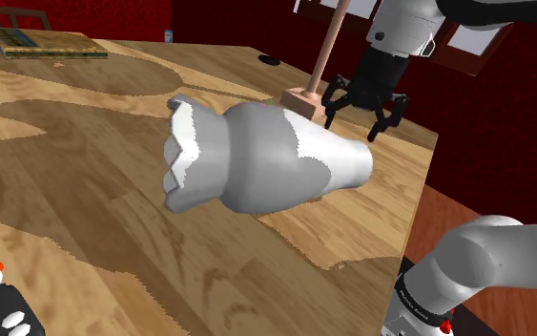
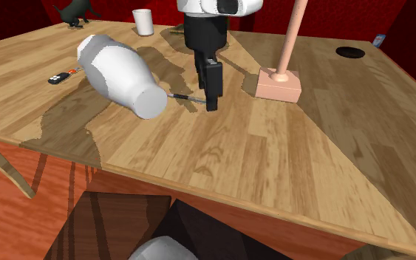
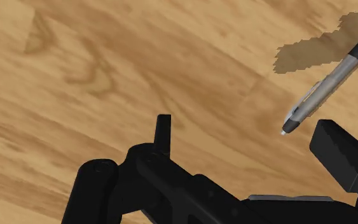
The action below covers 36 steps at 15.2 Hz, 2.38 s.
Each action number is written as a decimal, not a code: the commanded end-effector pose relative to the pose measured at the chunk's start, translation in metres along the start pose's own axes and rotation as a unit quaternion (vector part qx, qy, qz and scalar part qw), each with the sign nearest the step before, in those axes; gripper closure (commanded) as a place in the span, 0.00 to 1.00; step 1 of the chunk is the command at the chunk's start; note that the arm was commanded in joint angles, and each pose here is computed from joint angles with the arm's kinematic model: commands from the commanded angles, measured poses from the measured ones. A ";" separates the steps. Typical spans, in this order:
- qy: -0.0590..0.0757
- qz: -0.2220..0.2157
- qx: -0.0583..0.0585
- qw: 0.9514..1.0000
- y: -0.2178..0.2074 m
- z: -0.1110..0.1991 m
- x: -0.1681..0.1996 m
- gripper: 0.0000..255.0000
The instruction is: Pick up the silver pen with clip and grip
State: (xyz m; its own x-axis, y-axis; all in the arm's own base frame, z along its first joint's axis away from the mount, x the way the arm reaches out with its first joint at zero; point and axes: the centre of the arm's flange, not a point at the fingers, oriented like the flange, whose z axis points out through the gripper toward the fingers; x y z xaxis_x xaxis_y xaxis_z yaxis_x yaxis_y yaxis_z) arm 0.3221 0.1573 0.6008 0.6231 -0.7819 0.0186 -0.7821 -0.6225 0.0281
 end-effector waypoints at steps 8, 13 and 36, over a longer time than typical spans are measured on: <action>-0.022 0.238 -0.027 0.971 -0.089 0.012 -0.020 0.00; -0.022 0.238 -0.027 0.971 -0.089 0.038 -0.020 0.00; -0.022 0.238 -0.027 0.971 -0.088 -0.017 -0.019 1.00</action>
State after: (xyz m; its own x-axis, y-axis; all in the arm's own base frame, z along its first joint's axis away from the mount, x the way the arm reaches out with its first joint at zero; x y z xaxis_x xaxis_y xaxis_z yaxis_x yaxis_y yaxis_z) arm 0.3788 0.2272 0.6094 0.1889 -0.9820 -0.0010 -0.9789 -0.1883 0.0788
